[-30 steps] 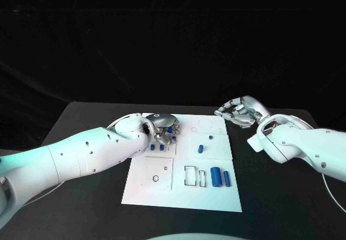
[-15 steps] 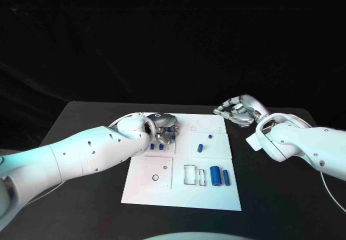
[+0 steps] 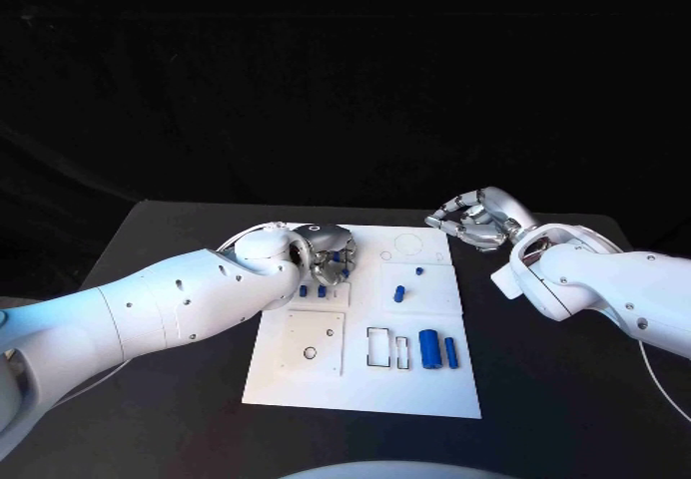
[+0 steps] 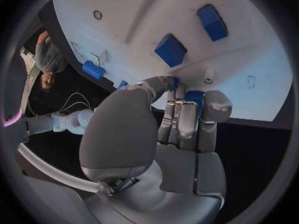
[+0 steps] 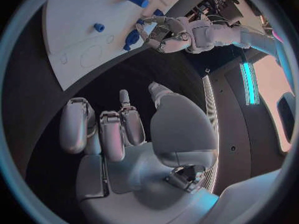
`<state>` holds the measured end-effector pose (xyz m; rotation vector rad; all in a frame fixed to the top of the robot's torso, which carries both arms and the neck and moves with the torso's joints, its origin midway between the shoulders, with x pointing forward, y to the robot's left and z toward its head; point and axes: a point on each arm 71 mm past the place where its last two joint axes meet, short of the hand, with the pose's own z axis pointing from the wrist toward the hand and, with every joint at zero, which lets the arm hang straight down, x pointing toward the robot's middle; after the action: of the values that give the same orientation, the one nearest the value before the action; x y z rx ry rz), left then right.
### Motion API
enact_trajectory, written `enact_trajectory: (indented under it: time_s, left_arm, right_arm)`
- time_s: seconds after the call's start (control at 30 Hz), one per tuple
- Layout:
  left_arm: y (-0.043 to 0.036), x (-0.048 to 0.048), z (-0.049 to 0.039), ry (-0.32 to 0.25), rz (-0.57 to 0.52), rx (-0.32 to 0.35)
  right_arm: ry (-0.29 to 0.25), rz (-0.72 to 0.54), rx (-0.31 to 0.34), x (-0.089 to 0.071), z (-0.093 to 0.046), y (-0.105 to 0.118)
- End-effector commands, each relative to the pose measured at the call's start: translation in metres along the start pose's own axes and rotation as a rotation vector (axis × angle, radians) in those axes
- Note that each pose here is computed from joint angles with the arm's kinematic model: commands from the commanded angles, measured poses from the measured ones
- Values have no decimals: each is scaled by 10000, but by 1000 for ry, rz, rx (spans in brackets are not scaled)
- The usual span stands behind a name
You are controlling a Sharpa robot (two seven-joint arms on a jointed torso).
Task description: Assemble the parts on the task board
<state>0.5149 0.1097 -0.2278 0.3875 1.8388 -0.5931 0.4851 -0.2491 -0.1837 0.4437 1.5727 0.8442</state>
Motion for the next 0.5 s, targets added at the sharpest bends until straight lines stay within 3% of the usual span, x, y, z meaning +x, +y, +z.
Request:
enact_trajectory:
  time_s: [0.03, 0.5]
  left_arm:
    - [9, 71, 0, 42, 9, -14]
    - [16, 29, -35, -33, -14, 13]
  right_arm:
    - [5, -2, -10, 9, -2, 9]
    - [4, -2, -12, 9, 0, 11]
